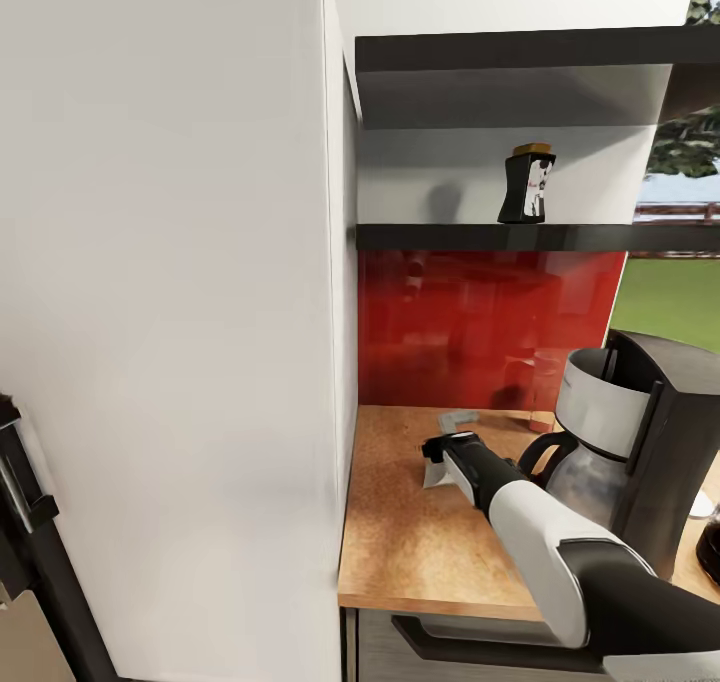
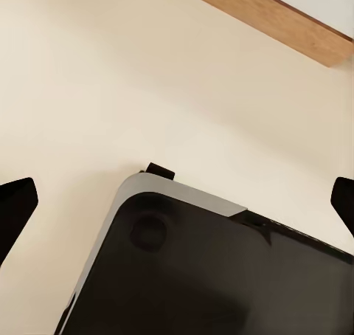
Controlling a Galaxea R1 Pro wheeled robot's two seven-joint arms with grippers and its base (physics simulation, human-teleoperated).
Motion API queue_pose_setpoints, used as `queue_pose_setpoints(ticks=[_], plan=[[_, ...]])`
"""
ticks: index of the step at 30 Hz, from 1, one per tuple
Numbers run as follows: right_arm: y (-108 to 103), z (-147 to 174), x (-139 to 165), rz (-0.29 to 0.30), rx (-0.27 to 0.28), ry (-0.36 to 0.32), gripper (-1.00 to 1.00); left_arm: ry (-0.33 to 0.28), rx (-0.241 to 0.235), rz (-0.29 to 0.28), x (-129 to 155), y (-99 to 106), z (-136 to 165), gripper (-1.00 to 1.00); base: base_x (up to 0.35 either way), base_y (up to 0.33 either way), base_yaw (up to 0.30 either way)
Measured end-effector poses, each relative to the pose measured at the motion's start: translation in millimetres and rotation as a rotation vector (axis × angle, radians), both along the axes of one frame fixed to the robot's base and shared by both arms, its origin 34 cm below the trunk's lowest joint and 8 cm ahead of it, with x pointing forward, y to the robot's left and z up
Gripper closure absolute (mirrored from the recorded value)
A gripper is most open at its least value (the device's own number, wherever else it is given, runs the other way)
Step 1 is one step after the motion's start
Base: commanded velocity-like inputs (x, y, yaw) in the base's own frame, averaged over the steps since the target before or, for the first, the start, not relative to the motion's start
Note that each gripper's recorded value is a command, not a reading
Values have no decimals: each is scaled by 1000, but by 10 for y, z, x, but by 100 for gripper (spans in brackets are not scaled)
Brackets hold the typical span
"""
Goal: Set up a coffee station on the kitchen countertop: keep the coffee maker on the countertop, move the bottle of coffee from the kitchen shelf to the counter next to the coffee maker, place a paper coffee filter on top of the coffee maker, put the saucer next to the coffee maker with the coffee cup on the saucer, and place the electric kettle next to the coffee maker.
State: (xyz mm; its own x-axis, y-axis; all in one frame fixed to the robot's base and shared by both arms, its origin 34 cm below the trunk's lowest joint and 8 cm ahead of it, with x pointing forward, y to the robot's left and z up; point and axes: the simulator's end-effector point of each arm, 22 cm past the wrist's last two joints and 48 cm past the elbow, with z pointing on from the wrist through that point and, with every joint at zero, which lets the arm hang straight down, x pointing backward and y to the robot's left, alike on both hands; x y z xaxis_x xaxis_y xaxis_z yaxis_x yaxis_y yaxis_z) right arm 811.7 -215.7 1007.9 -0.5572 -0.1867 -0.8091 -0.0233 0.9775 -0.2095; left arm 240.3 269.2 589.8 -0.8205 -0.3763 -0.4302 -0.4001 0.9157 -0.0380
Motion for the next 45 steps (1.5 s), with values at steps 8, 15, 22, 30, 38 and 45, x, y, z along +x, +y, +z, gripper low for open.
queue_pose_setpoints(ticks=[8,15,22,30,38,45], plan=[[-103,-8,1,-12,-4,2,-100,0,0,-1,0,-1,0,-100,0,0,0],[-122,-21,-5,-14,-6,5,-100,0,0,0,0,0,0,-100,1,0,0],[-88,-60,-35,-10,-9,23,-100,-1,0,0,-1,0,1,-100,156,22,0],[-93,-69,-36,-9,-14,26,-100,0,0,0,0,0,0,-100,57,7,0],[-121,-125,-78,-14,-23,58,-100,0,0,-1,0,0,0,-100,4,1,0],[-95,-233,-100,-11,-30,84,-100,0,0,-1,16,-1,-66,-100,0,0,0]])
